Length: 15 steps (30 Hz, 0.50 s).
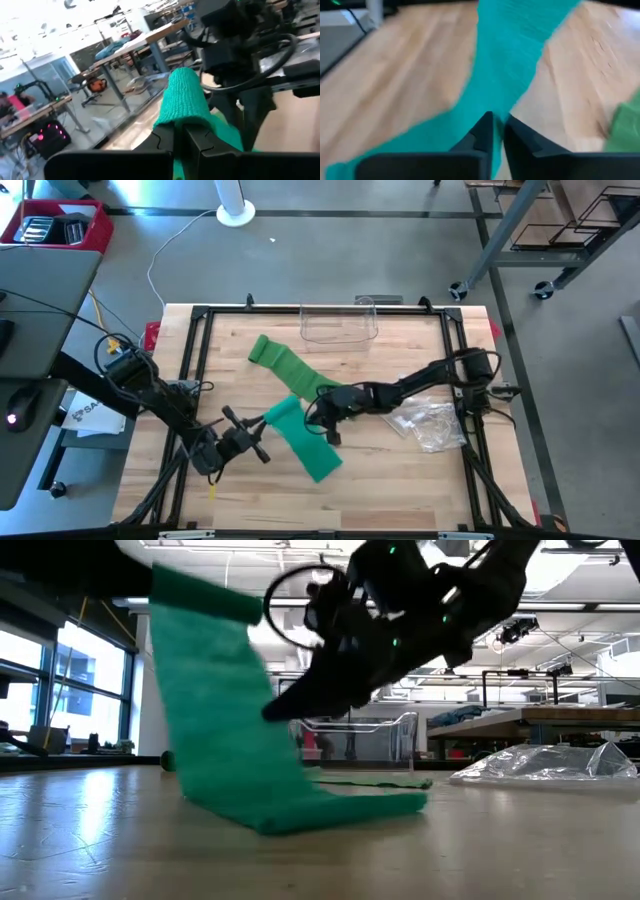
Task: Roll bandage
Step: Roll the blue bandage
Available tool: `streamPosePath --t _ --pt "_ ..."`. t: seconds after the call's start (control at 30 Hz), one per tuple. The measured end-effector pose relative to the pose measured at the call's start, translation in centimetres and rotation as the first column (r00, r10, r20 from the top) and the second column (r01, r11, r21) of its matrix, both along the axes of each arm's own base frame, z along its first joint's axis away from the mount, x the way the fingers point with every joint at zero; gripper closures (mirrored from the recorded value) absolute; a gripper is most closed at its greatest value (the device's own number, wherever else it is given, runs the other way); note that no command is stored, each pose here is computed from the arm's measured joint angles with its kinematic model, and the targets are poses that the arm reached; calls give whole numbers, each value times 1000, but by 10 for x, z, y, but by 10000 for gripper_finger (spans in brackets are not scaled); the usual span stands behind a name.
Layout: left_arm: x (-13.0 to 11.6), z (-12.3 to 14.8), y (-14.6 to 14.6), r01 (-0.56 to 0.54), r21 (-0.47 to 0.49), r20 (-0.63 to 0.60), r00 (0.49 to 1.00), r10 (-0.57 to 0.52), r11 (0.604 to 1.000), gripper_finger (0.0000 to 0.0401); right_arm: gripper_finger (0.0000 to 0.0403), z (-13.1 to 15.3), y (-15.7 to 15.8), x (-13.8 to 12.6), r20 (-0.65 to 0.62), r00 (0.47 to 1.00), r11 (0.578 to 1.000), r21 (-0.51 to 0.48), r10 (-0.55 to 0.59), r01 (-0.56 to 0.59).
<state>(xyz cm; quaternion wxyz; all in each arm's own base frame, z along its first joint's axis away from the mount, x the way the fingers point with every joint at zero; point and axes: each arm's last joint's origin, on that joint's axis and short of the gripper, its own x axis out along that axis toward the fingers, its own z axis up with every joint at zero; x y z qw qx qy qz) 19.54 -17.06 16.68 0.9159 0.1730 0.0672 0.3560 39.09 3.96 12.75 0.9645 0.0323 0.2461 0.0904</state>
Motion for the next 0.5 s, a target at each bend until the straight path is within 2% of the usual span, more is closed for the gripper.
streamPosePath --t 0.17,0.23,0.33,0.4,0.5 --pt "-12 -21 17 -12 -49 45 999 15 999 400 297 -5 -14 -4 -97 995 999 0 -36 36" --pt "-15 -26 21 -10 -60 55 998 13 998 400 276 0 -15 -8 -130 991 1000 9 -10 12" --pt "-18 -29 24 -11 -65 60 998 15 998 400 261 8 -3 -15 -147 976 987 10 163 -163" --pt "-20 -31 26 -11 -61 56 998 14 998 400 258 6 12 -19 -154 942 954 5 298 -301" --pt "-20 -33 30 -22 -63 57 998 26 998 400 258 1 37 -24 -158 891 897 -57 425 -438"
